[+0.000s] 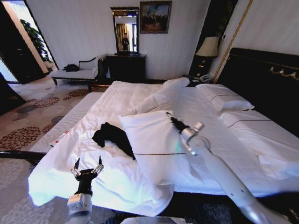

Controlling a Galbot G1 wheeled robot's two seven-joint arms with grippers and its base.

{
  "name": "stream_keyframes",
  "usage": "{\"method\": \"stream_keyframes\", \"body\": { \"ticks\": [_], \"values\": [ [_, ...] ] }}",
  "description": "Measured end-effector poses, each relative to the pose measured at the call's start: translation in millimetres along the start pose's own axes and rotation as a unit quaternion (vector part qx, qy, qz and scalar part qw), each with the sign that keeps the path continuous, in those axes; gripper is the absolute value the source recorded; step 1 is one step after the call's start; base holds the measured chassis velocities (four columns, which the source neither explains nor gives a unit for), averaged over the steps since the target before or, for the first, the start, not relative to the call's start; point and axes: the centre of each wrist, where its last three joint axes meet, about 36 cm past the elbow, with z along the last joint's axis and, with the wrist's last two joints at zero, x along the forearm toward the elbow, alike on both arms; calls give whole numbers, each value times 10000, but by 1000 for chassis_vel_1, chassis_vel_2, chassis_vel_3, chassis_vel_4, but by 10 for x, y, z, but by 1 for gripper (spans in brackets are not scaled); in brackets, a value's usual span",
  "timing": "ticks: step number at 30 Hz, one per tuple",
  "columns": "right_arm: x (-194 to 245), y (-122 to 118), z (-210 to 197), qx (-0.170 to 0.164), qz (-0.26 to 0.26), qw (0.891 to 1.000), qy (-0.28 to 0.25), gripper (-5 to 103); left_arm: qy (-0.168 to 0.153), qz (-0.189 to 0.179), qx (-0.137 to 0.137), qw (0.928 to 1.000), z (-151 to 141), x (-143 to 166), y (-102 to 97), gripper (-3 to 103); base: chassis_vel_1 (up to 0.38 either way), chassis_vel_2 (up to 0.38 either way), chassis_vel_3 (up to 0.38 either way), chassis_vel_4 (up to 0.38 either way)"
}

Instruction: Fold the clothes on the bed.

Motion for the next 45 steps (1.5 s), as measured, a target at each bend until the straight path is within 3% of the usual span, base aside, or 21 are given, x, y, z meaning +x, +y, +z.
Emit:
{"method": "stream_keyframes", "body": {
  "ticks": [5, 10, 15, 16, 19, 20, 23, 24, 27, 28, 29, 33, 34, 35, 38, 39, 41, 42, 43, 44, 45],
  "values": [
    [425, 43, -239, -23, 170, 9974, -696, 1, -51, 42, 90, 9999, -21, -23, -31, 100, 0, 0, 0, 0],
    [838, 153, -543, -39, 515, 9879, -1459, 1, -104, 84, 185, 9997, -37, -57, -55, 100, 0, 0, 0, 0],
    [1459, 141, -892, 253, 1539, 9642, -2146, 1, -164, 132, 293, 9993, -51, -107, -63, 100, 0, 0, 0, 0],
    [1459, 141, -892, 253, 1539, 9642, -2146, 1, -164, 132, 293, 9993, -51, -107, -63, 100, 0, 0, 0, 0],
    [1752, 173, -1042, 337, 2424, 9366, -2508, 1, -193, 176, 362, 9990, -54, -141, -75, 100, 0, 0, 0, 0],
    [1752, 173, -1042, 337, 2424, 9366, -2508, 1, -193, 176, 362, 9990, -54, -141, -75, 100, 0, 0, 0, 0],
    [2063, 177, -1087, 617, 3237, 9005, -2836, 1, -211, 240, 440, 9985, -49, -178, -91, 100, 0, 0, 0, 0],
    [2063, 177, -1087, 617, 3237, 9005, -2836, 1, -211, 240, 440, 9985, -49, -178, -91, 100, 0, 0, 0, 0],
    [2381, 197, -1084, 936, 4040, 8567, -3069, 1, -229, 293, 521, 9979, -55, -211, -84, 100, 0, 0, 0, 0],
    [2485, 216, -1089, 977, 4384, 8377, -3108, 1, -222, 312, 543, 9978, -57, -217, -74, 100, 0, 0, 0, 0],
    [2485, 216, -1089, 977, 4384, 8377, -3108, 1, -222, 312, 543, 9978, -57, -217, -74, 100, 0, 0, 0, 0],
    [2785, 282, -1118, 977, 5455, 7668, -3238, 1, -195, 397, 585, 9973, -70, -221, -34, 100, 0, 0, 0, 0],
    [2785, 282, -1118, 977, 5455, 7668, -3238, 1, -195, 397, 585, 9973, -70, -221, -34, 100, 0, 0, 0, 0],
    [2862, 295, -1128, 988, 5697, 7460, -3305, 1, -182, 422, 586, 9972, -69, -217, -26, 100, 0, 0, 0, 0],
    [3015, 266, -1119, 1119, 6133, 7014, -3456, 1, -156, 467, 608, 9969, -86, -182, -28, 100, 0, 0, 0, 0],
    [3015, 266, -1119, 1119, 6133, 7014, -3456, 1, -156, 467, 608, 9969, -86, -182, -28, 100, 0, 0, 0, 0],
    [3121, 190, -1097, 1187, 6361, 6757, -3532, 1, -160, 511, 622, 9966, -107, -170, -39, 100, 0, 0, 0, 0],
    [3210, 97, -1062, 1242, 6530, 6555, -3583, 1, -157, 542, 629, 9964, -121, -163, -44, 100, 0, 0, 0, 0],
    [3210, 97, -1062, 1242, 6530, 6555, -3583, 1, -157, 542, 629, 9964, -121, -163, -44, 100, 0, 0, 0, 0],
    [3276, -11, -1013, 1271, 6681, 6390, -3595, 1, -150, 556, 630, 9963, -129, -153, -42, 100, 0, 0, 0, 0],
    [3276, -11, -1013, 1271, 6681, 6390, -3595, 1, -150, 556, 630, 9963, -129, -153, -42, 100, 0, 0, 0, 0]
  ]
}}
